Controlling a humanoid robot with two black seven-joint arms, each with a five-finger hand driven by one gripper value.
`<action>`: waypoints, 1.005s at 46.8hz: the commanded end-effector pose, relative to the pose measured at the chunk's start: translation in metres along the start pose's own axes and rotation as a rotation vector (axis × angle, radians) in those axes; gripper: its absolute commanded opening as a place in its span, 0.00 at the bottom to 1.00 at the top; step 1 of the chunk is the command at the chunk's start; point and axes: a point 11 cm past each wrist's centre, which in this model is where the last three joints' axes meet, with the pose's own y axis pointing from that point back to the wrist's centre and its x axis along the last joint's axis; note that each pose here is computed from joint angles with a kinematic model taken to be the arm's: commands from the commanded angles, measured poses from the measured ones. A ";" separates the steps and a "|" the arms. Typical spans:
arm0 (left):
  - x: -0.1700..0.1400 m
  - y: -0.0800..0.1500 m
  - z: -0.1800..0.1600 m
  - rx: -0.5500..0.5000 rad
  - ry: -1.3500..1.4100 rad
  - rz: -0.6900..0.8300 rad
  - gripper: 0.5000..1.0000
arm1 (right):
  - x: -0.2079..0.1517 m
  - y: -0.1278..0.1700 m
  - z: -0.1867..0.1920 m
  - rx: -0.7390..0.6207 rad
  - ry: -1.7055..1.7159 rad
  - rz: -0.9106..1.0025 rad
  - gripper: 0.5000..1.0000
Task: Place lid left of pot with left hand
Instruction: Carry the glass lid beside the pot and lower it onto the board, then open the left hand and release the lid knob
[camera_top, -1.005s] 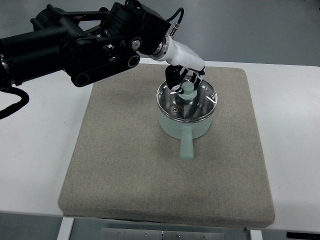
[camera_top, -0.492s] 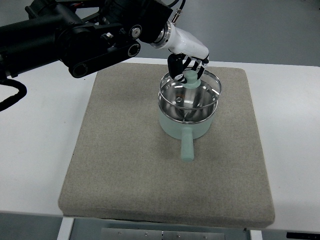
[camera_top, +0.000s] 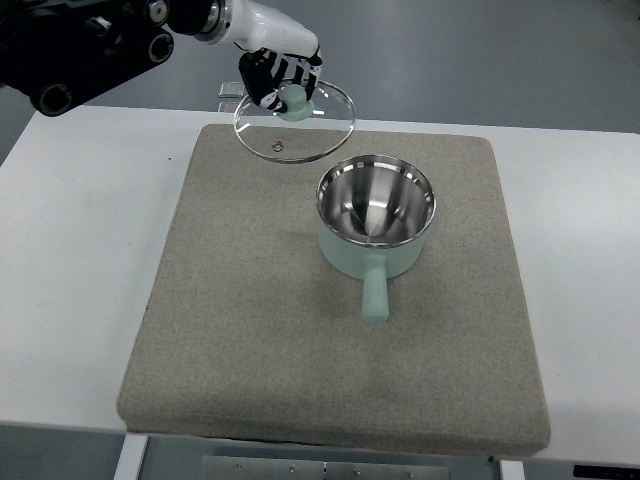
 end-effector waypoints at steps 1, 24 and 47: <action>-0.021 -0.004 -0.013 0.014 0.033 0.006 0.00 | 0.000 0.000 0.000 -0.001 0.000 0.000 0.85; -0.120 -0.033 -0.034 0.052 0.100 -0.008 0.00 | 0.000 0.000 0.000 -0.001 0.000 0.000 0.85; -0.139 -0.039 -0.032 0.040 0.201 0.046 1.00 | 0.000 0.000 0.000 0.001 0.000 0.000 0.85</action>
